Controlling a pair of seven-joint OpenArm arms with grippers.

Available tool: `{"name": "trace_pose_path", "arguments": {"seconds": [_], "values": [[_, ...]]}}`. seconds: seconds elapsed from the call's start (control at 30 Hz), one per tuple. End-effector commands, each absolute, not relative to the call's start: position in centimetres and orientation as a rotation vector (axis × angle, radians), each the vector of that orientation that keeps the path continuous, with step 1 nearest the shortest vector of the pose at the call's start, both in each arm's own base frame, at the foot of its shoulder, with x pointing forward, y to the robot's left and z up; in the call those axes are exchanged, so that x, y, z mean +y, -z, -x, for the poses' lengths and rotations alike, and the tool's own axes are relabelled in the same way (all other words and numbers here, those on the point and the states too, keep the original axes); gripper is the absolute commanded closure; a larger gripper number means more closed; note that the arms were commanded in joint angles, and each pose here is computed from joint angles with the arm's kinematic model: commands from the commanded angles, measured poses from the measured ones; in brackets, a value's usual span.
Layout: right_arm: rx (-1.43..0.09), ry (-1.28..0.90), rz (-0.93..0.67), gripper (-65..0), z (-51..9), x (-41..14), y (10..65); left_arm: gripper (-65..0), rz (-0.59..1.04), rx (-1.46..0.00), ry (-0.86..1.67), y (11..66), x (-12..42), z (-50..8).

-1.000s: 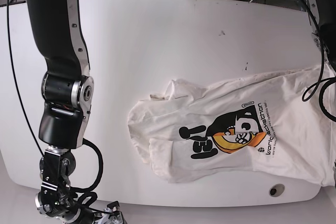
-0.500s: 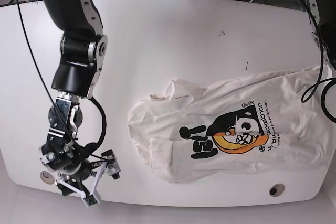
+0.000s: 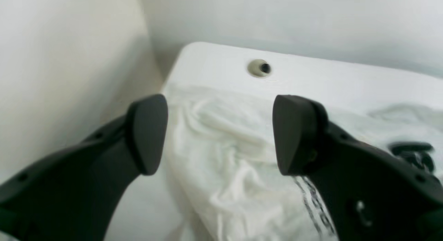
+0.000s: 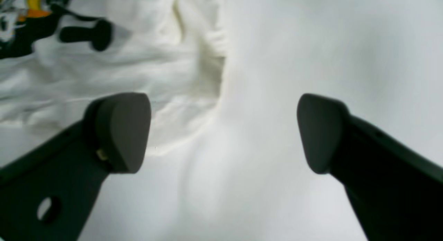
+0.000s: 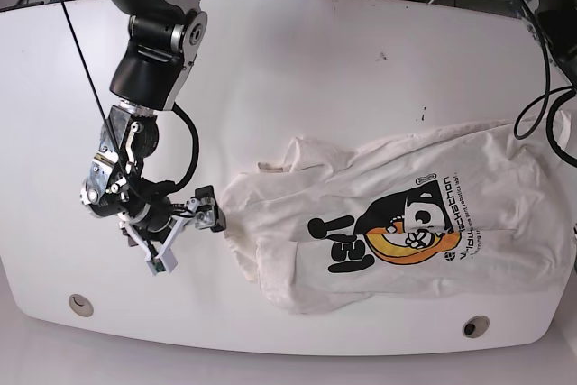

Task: Layout the t-shirt on the table in an organized manner, then fold the t-shirt properly
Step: 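Move the right gripper to the shirt's shoulder edge and grasp it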

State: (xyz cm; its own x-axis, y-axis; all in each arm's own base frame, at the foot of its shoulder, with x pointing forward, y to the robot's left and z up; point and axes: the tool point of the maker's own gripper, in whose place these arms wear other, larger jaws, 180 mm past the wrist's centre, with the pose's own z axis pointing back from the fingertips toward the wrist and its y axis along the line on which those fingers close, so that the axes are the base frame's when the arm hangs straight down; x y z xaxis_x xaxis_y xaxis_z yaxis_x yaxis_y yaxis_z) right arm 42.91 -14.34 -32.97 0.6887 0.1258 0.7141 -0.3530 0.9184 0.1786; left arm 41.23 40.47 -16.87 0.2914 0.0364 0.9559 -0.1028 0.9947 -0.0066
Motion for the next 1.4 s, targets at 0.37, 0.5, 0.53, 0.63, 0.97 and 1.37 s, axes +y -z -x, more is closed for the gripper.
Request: {"name": "trace_pose_path", "arguments": {"seconds": [0.37, 0.5, 0.53, 0.63, 0.97, 1.37], "values": [[-0.77, -0.161, -0.65, -65.0, -40.8, -10.3, 35.4, -44.6, -0.017, -1.306, 0.008, 16.6, 37.1, -36.5], [-0.735, -0.14, -0.673, -65.0, -40.4, -10.0, 36.6, -44.6, 0.013, -1.276, 0.006, 17.3, 36.7, -36.0], [-0.726, -0.134, -0.68, -65.0, -40.3, -9.9, 36.9, -44.6, 0.014, -1.277, -0.003, 17.2, 36.9, -35.8], [-0.724, -0.112, -0.701, -65.0, -40.3, -9.5, 37.5, -44.6, 0.011, -1.27, -0.034, 17.3, 37.9, -35.1], [-0.698, -0.034, -0.763, -65.0, -40.0, -8.4, 39.9, -44.6, 0.003, -1.262, -0.079, 17.1, 39.2, -34.1], [-0.729, -0.028, -0.777, -26.0, -41.4, -8.2, 38.9, -44.6, -0.01, -1.246, -0.103, 17.4, 40.0, -33.3]]}}
